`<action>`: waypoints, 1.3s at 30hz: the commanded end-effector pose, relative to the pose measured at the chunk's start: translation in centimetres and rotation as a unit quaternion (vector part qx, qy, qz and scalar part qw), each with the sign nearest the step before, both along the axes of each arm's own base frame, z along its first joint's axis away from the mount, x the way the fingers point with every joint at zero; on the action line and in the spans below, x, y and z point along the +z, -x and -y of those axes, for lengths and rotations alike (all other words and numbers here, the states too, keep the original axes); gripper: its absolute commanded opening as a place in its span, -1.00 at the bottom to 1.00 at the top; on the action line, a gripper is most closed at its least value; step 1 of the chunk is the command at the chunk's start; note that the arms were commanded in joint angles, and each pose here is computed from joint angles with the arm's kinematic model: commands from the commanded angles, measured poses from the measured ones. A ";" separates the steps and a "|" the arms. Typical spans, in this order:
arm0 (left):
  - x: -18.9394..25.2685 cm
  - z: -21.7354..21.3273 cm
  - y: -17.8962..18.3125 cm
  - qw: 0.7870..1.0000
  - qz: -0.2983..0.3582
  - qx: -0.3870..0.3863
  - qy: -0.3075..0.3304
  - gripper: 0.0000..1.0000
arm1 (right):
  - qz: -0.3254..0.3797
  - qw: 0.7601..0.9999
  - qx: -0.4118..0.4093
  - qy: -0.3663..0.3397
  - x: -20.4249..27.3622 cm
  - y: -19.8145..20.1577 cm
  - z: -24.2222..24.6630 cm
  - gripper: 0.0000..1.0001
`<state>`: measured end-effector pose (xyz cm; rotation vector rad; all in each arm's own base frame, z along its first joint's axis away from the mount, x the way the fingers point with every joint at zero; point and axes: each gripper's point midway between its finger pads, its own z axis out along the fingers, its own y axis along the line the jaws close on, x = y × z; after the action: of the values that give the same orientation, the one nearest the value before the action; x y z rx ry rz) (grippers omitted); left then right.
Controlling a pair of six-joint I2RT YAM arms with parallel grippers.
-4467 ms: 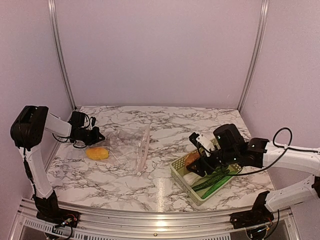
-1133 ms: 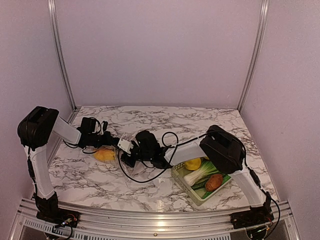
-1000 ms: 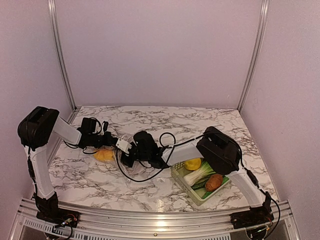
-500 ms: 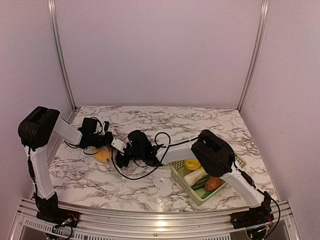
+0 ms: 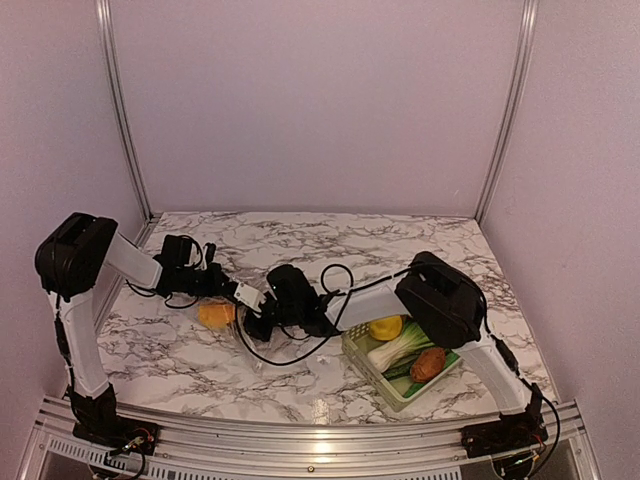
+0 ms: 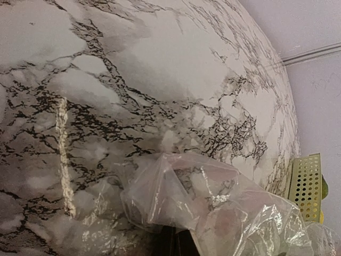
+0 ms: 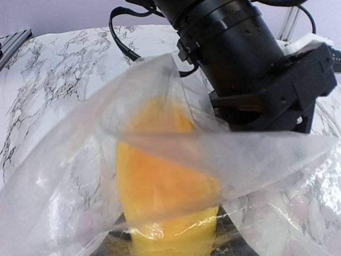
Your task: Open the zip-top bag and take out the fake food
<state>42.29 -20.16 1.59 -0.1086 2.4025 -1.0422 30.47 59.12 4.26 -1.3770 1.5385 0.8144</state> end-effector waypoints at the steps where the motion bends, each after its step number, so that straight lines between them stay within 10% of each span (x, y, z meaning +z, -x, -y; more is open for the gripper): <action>1: 0.5 -2.2 -0.9 1.000 -0.006 0.019 -0.014 -1.00 | 0.011 1.000 -0.002 -0.006 2.5 1.3 1.7 -0.43; 39: 0.5 -6.6 -2.9 0.997 -0.009 0.050 -0.049 -1.00 | -0.120 0.962 -0.238 0.063 12.5 5.3 26.1 -0.42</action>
<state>45.05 -13.68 2.62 -0.2139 2.4155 -0.8811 26.21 36.39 17.06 -1.0863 1.8870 0.6192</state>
